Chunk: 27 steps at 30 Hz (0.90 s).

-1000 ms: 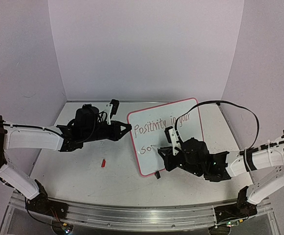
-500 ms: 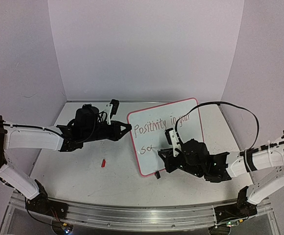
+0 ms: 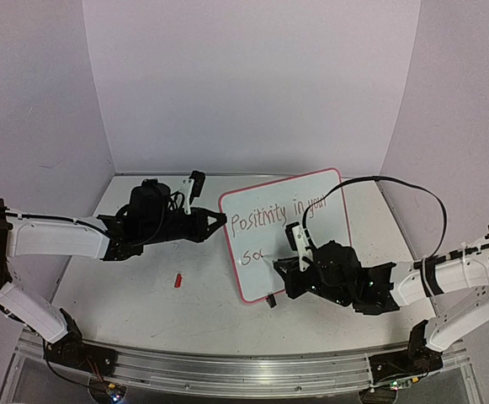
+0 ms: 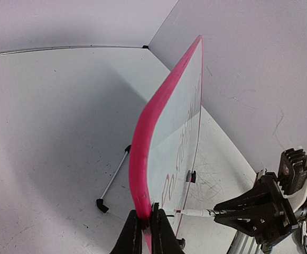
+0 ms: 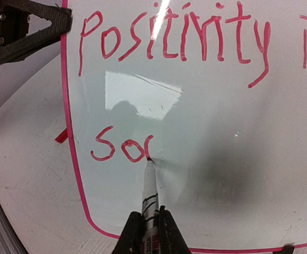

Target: Write a sentence on the whiteboard

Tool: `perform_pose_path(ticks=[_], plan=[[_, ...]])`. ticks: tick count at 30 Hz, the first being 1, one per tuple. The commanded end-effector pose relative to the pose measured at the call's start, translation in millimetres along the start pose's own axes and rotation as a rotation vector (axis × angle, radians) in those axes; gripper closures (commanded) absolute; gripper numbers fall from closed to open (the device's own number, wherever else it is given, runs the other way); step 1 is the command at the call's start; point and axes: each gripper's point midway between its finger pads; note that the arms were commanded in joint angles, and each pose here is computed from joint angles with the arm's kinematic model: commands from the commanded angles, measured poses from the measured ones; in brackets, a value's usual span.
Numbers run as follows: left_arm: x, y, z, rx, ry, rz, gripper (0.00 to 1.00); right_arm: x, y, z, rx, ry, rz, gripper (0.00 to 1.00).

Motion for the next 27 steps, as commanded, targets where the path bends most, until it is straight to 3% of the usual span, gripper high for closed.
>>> perform_pose_path(ticks=[1,27], plan=[[4.2,2.7,5.6,0.040,0.043,0.002,1.00,6.7,-4.2,-6.5,-0.034,0.014,-0.024,1.00],[5.1,0.2,5.2,0.041,0.043,-0.001,1.00,37.0,2.1,-4.8,-0.079,0.025,-0.119,1.00]])
Point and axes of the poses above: each gripper's point midway between its finger pads, its own y axis out along the fingers, its own z axis along the line the jaws close on, x = y × z, and after that the axes turned 3 degrees about y, right-handed
